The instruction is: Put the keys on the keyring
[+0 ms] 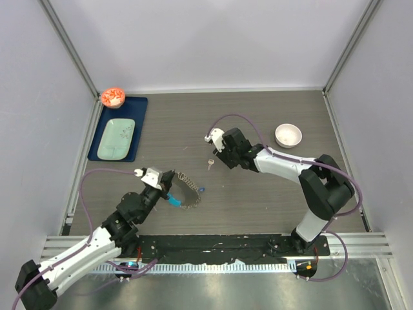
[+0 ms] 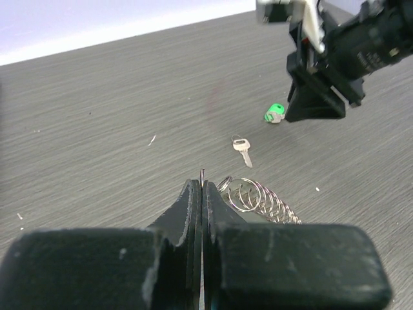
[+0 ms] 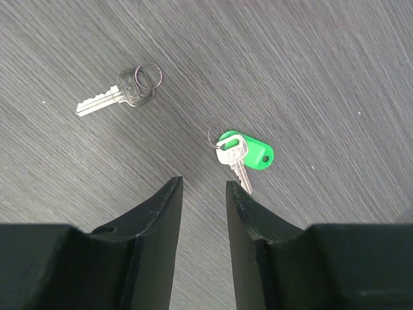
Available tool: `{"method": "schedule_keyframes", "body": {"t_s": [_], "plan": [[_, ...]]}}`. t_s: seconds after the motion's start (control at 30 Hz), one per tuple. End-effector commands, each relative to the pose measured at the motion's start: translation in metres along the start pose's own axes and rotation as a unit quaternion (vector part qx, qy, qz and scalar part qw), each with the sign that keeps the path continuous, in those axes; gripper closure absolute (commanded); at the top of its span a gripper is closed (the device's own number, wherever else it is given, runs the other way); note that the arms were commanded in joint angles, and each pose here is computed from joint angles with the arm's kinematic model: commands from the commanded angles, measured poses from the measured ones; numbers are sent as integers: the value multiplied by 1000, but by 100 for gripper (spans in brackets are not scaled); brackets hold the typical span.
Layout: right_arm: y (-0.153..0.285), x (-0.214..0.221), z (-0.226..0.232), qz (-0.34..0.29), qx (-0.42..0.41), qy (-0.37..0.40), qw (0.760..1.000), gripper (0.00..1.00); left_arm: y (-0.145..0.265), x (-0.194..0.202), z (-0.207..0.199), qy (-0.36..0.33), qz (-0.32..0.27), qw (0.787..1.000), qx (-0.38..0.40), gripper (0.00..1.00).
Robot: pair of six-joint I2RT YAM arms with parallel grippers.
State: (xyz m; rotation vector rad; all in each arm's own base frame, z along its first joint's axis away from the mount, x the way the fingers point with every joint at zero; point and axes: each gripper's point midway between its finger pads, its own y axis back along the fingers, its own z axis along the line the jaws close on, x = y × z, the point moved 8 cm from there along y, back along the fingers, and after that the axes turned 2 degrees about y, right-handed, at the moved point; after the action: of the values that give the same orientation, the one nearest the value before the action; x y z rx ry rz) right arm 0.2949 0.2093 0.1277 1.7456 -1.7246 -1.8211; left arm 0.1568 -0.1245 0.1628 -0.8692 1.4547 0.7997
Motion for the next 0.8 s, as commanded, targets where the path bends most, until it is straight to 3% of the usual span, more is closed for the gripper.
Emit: {"method": "schedule_keyframes", "body": {"t_s": [0.0,0.43,0.77], "plan": [[-8,-19,-2,-16,13,61,998,61,0,-14,2,12,-37,999,-11,100],[-36,-20,1,43,87,148,984,65,1,-12,3,10,-31,999,-15,100],[-47,-12,3,64,97,162,980,64,1,-12,3,8,-29,999,-13,100]]}}
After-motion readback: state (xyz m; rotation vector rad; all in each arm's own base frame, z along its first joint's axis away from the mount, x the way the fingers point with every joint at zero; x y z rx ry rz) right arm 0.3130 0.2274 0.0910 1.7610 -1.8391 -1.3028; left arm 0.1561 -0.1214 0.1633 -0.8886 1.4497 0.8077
